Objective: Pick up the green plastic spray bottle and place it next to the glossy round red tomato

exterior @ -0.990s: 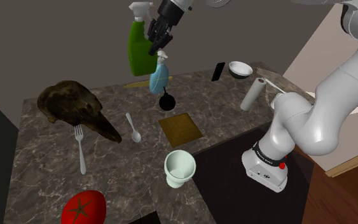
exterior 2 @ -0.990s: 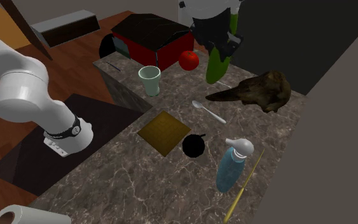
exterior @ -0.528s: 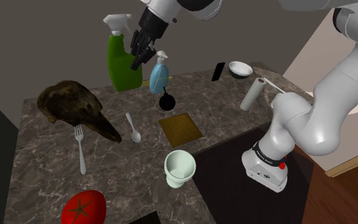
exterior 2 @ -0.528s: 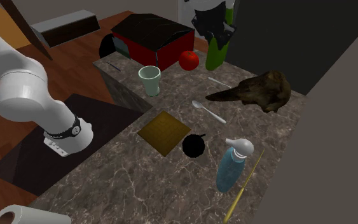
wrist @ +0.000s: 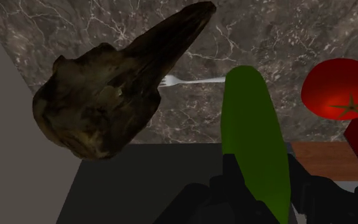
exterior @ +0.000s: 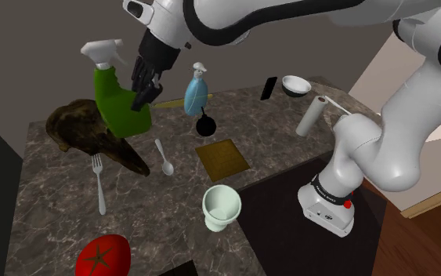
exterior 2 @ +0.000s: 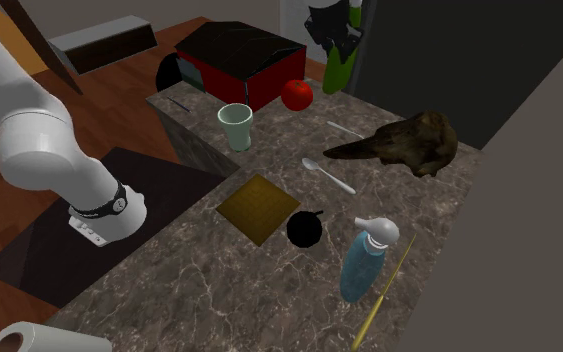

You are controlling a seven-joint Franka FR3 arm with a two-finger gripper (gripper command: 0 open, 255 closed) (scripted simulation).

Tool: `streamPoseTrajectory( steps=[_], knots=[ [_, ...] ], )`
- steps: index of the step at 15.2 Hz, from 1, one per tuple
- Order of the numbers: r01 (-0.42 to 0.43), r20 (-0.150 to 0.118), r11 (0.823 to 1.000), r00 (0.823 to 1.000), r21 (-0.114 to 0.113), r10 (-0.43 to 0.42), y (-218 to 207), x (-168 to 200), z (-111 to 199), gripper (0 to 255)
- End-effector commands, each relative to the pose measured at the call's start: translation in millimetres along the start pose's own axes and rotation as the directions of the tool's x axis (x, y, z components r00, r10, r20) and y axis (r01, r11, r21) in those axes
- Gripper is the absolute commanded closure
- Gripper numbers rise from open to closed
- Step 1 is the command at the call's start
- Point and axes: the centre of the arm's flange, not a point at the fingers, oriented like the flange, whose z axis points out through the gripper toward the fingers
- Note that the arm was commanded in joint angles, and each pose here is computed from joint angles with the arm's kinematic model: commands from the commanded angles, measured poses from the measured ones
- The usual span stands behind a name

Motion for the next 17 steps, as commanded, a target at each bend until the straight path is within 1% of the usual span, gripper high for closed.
streamPoseTrajectory(
  steps=[1, 17],
  knots=[
    [-0.001, -0.001, 1.0, 1.0, -0.001, 0.001, -16.2, 15.5, 13.2, 255],
    [-0.001, -0.001, 1.0, 1.0, -0.001, 0.001, -133.9, 147.2, 129.1, 255]
  ],
)
